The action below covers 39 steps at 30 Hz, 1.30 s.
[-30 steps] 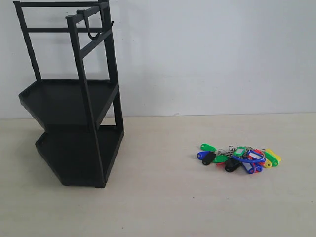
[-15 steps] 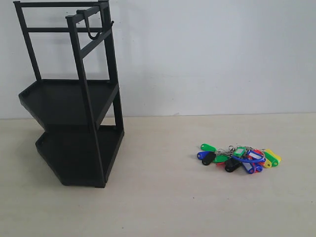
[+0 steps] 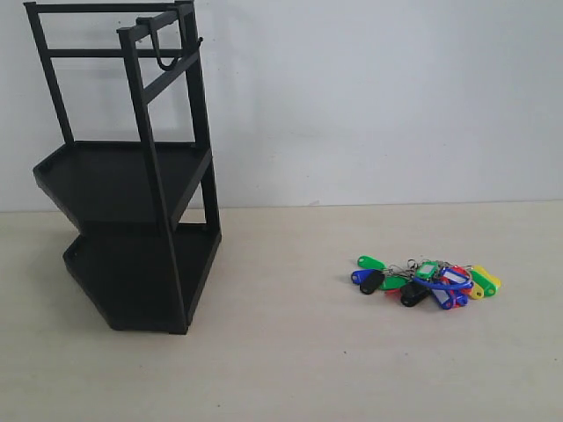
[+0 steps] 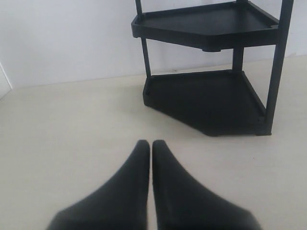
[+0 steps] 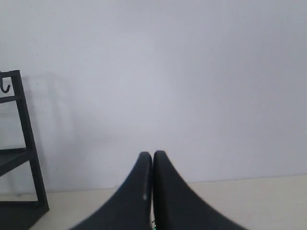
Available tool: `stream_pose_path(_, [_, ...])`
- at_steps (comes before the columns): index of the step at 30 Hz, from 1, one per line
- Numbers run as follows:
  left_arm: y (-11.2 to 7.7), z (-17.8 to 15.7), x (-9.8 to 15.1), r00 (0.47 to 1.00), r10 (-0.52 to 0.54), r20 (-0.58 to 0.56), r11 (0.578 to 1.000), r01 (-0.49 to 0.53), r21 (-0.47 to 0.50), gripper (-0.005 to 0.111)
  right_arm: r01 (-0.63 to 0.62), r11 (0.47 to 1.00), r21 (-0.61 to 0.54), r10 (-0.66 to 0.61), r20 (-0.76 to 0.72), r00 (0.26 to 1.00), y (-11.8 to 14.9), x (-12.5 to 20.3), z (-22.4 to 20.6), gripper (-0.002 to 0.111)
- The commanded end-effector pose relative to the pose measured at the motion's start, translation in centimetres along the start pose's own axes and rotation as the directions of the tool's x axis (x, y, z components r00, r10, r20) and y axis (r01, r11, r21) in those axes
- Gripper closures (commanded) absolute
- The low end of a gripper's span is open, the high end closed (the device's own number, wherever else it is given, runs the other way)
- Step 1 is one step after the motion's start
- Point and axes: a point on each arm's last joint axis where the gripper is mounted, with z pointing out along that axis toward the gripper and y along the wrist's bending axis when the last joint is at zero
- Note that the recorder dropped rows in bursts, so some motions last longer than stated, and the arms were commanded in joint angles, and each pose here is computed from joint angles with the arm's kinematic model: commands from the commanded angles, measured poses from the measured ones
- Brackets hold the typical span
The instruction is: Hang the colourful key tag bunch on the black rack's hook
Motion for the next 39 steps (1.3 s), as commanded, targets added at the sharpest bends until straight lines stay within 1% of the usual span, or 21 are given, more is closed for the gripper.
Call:
stream_pose_path(1, [0.0,0.0,-0.1,1.0,-0.002,0.01,1.0,0.002,0.001,0.102,-0.008,1.0,-0.001,0.007,-0.132,0.991,0.5,-2.4,0.9,0.108])
stream_pose_path(3, [0.0,0.0,-0.1,1.0,-0.002,0.01,1.0,0.002,0.001,0.102,-0.004,1.0,0.005,0.005,-0.265,0.964,0.7,-3.1,2.0,0.108])
stream_pose_path(6, [0.0,0.0,-0.1,1.0,-0.002,0.01,1.0,0.002,0.001,0.102,-0.001,1.0,0.017,0.009,-0.458,0.889,0.8,-3.1,3.7,0.108])
stream_pose_path(8, [0.0,0.0,-0.1,1.0,-0.002,0.01,1.0,0.002,0.001,0.102,-0.002,1.0,0.026,0.015,-0.522,0.853,0.8,-3.0,4.9,0.108])
stream_pose_path(10, [0.0,0.0,-0.1,1.0,-0.002,0.01,1.0,0.002,0.001,0.102,-0.001,1.0,0.031,0.017,-0.537,0.843,0.8,-2.8,5.9,0.108])
stream_pose_path(14, [0.0,0.0,-0.1,1.0,-0.002,0.01,1.0,0.002,0.001,0.102,-0.003,0.999,0.036,0.021,-0.504,0.863,0.7,-2.8,7.0,0.108])
stream_pose_path(16, [0.0,0.0,-0.1,1.0,-0.002,0.01,1.0,0.002,0.001,0.102,-0.046,0.997,0.058,0.068,-0.497,0.865,0.8,-2.8,7.1,0.108])
stream_pose_path(19, [0.0,0.0,-0.1,1.0,-0.002,0.01,1.0,0.002,0.001,0.102,-0.065,0.996,0.064,0.088,-0.481,0.872,0.8,-2.9,7.2,0.108])
stream_pose_path(21, [0.0,0.0,-0.1,1.0,-0.002,0.01,1.0,0.002,0.001,0.102,-0.115,0.99,0.084,0.142,-0.474,0.869,0.8,-2.9,7.3,0.108])
stream_pose_path(23, [0.0,0.0,-0.1,1.0,-0.002,0.01,1.0,0.002,0.001,0.102,-0.111,0.99,0.083,0.138,-0.487,0.862,0.8,-2.7,7.6,0.108])
stream_pose_path(26, [0.0,0.0,-0.1,1.0,-0.002,0.01,1.0,0.002,0.001,0.102,-0.063,0.996,0.068,0.09,-0.549,0.831,0.7,-1.8,8.2,0.108])
stream_pose_path(28, [0.0,0.0,-0.1,1.0,-0.002,0.01,1.0,0.002,0.001,0.102,-0.047,0.997,0.066,0.078,-0.623,0.778,0.8,-1.2,9.0,0.108])
stream_pose_path(30, [0.0,0.0,-0.1,1.0,-0.002,0.01,1.0,0.002,0.001,0.102,-0.011,0.999,0.038,0.035,-0.707,0.706,0.9,-0.9,10.2,0.108])
stream_pose_path(32, [0.0,0.0,-0.1,1.0,-0.002,0.01,1.0,0.002,0.001,0.102,0.056,0.997,-0.045,-0.07,-0.771,0.633,1.0,-1.1,11.9,0.108])
stream_pose_path(35, [0.0,0.0,-0.1,1.0,-0.002,0.01,1.0,0.002,0.001,0.102,0.143,0.969,-0.202,-0.247,-0.81,0.531,1.2,-1.4,14.6,0.108])
stream_pose_path(36, [0.0,0.0,-0.1,1.0,-0.002,0.01,1.0,0.002,0.001,0.102,0.164,0.954,-0.249,-0.298,-0.809,0.506,1.3,-1.5,15.6,0.108])
stream_pose_path(39, [0.0,0.0,-0.1,1.0,-0.002,0.01,1.0,0.002,0.001,0.102,0.213,0.916,-0.339,-0.4,-0.785,0.473,1.3,-1.5,18.7,0.108])
